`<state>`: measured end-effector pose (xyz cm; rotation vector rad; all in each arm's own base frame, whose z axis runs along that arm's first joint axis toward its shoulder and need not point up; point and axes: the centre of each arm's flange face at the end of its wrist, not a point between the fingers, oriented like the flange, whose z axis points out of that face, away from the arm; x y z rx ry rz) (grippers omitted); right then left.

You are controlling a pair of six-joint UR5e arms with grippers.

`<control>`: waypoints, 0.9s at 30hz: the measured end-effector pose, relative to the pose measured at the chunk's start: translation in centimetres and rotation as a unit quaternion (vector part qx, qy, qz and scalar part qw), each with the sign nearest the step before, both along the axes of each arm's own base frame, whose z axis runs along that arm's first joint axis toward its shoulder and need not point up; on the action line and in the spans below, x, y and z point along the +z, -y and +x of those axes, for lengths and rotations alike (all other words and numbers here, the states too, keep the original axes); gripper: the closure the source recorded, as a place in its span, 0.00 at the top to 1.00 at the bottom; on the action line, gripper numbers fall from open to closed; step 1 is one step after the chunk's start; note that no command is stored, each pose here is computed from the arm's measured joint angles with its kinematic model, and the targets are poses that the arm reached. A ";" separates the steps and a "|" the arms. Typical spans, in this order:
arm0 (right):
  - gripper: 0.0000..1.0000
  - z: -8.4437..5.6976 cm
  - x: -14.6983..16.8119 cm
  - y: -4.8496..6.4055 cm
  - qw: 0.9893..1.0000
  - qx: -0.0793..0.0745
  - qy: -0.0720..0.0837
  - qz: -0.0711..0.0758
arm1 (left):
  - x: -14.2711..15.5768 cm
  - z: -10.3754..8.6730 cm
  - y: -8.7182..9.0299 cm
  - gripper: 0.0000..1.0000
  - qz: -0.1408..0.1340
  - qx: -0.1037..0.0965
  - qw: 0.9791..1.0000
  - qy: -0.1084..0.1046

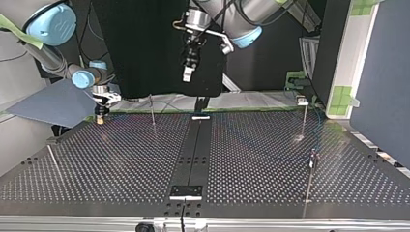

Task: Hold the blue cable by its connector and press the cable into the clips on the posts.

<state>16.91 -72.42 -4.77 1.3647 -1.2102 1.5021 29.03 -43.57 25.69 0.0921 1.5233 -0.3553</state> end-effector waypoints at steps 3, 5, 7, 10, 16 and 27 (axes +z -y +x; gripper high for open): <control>0.00 0.5 0.3 -0.2 1.000 0.003 -0.011 0.007 | -0.8 -0.5 -0.5 1.00 -0.007 0.000 1.000 -0.001; 0.00 1.0 0.8 -0.4 1.000 0.005 -0.019 0.009 | -1.8 -0.7 -0.9 1.00 -0.008 0.001 1.000 -0.004; 0.00 2.0 1.7 -0.6 0.999 0.007 -0.030 0.009 | -2.6 -1.0 -1.3 1.00 -0.010 0.004 1.000 -0.007; 0.00 3.5 3.1 -1.0 0.999 0.009 -0.044 0.009 | -3.7 -1.4 -1.9 1.00 -0.019 0.005 1.000 -0.011; 0.00 5.5 4.2 -2.9 0.997 0.019 -0.069 0.028 | -5.4 -2.4 -3.0 1.00 -0.030 0.001 0.999 -0.014; 0.00 5.6 4.1 -3.5 0.996 0.026 -0.072 0.038 | -7.3 -3.6 -4.7 1.00 -0.017 0.004 1.000 -0.025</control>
